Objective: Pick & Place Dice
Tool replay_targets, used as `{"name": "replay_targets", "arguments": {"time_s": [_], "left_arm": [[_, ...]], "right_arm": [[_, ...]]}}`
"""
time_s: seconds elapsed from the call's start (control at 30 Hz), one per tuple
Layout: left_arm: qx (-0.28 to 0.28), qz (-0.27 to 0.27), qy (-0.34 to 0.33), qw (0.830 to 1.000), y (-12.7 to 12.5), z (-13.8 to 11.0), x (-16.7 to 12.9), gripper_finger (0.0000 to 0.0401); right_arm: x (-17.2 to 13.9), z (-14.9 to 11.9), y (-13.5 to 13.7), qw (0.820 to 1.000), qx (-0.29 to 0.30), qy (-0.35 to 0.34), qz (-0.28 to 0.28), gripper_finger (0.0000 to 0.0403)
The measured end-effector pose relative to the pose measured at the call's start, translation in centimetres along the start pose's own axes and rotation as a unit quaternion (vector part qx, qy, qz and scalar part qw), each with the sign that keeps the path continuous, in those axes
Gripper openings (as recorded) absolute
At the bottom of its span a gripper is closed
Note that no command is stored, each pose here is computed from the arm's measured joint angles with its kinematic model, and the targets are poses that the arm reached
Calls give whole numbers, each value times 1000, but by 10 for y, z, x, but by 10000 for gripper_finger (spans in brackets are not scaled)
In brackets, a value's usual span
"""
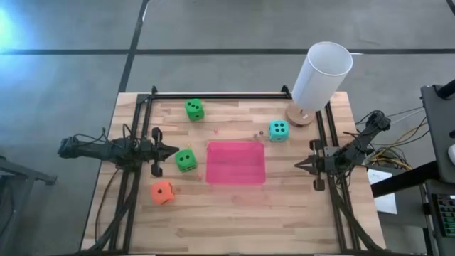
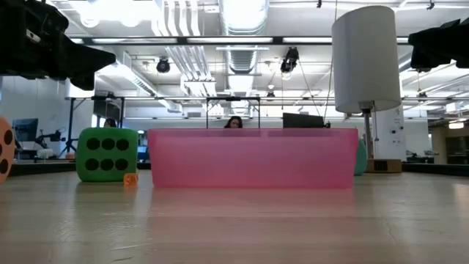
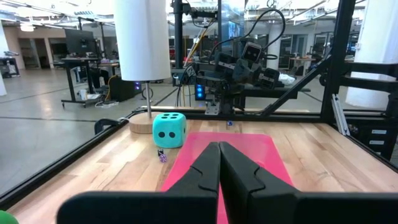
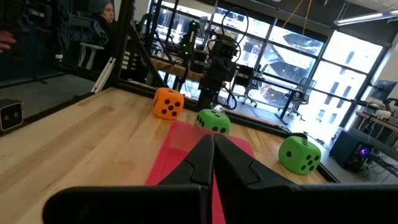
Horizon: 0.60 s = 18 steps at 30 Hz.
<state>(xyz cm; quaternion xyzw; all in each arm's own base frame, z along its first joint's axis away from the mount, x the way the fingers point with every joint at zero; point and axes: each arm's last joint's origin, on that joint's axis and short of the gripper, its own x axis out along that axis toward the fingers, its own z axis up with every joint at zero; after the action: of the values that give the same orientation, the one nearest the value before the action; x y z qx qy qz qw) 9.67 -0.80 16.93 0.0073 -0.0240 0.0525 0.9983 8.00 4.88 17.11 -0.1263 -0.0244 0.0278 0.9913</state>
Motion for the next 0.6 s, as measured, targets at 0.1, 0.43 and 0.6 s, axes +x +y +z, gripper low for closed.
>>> {"name": "replay_targets", "arguments": {"time_s": [0.1, 0.43, 0.6], "left_arm": [[0, 0, 0, 1000, 0, 0, 0, 8], [0, 0, 0, 1000, 0, 0, 0, 8], [0, 0, 0, 1000, 0, 0, 0, 8]], "right_arm": [[0, 0, 0, 1000, -1, 0, 0, 8], [0, 6, -2, 999, 21, -27, -4, 8], [-2, 18, -6, 995, 54, -81, -20, 8]]}}
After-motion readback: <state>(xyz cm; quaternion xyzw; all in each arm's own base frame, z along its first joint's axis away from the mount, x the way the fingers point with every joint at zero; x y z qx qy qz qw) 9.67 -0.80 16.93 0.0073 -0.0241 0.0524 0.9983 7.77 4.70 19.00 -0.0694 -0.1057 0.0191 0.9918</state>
